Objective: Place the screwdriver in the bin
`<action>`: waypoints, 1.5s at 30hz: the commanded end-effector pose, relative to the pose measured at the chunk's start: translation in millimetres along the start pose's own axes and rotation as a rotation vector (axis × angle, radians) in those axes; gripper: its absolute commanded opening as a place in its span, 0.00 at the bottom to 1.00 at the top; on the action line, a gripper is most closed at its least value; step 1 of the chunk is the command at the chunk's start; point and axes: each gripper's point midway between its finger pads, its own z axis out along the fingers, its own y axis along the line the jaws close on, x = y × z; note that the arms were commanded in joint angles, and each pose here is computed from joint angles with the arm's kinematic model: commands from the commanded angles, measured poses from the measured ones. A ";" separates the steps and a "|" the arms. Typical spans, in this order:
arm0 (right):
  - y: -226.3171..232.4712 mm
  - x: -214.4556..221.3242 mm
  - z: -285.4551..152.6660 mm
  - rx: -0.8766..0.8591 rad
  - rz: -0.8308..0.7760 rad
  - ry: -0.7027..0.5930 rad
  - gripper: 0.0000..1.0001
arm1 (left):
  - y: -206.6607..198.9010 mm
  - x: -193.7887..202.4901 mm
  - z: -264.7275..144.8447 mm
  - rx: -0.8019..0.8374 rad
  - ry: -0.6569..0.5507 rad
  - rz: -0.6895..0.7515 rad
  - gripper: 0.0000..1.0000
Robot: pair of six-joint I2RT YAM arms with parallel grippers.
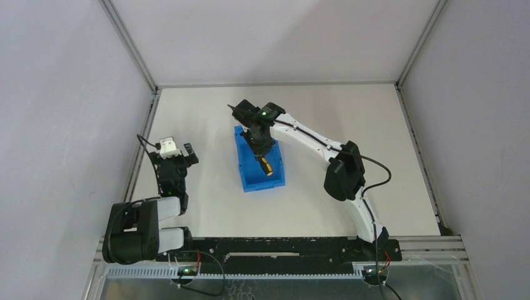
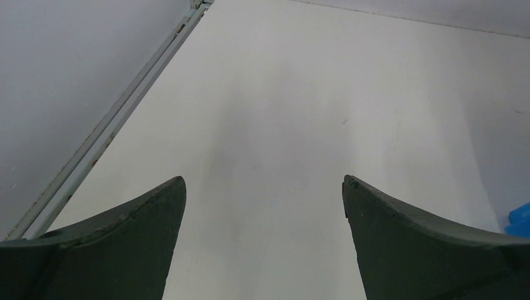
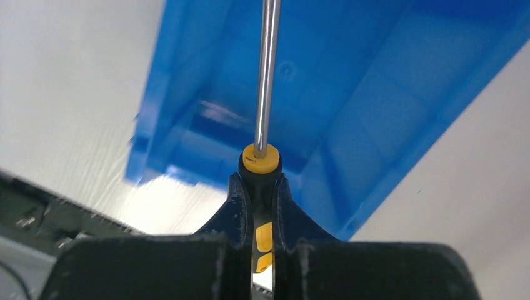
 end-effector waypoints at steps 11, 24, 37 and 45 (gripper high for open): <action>-20.3 -2.8 87.0 0.122 -0.001 -0.058 0.10 | -2.2 -24.1 7.5 0.000 -0.068 0.005 1.00; -10.0 -24.7 39.0 0.072 0.071 -0.141 0.44 | -2.8 -23.7 7.2 0.002 -0.067 0.005 1.00; -34.0 -39.2 -131.6 0.034 0.061 -0.539 1.00 | -2.4 -23.8 7.3 0.001 -0.067 0.005 1.00; -112.1 16.7 -158.4 0.051 0.278 -0.741 1.00 | -2.5 -23.9 7.3 0.001 -0.067 0.005 1.00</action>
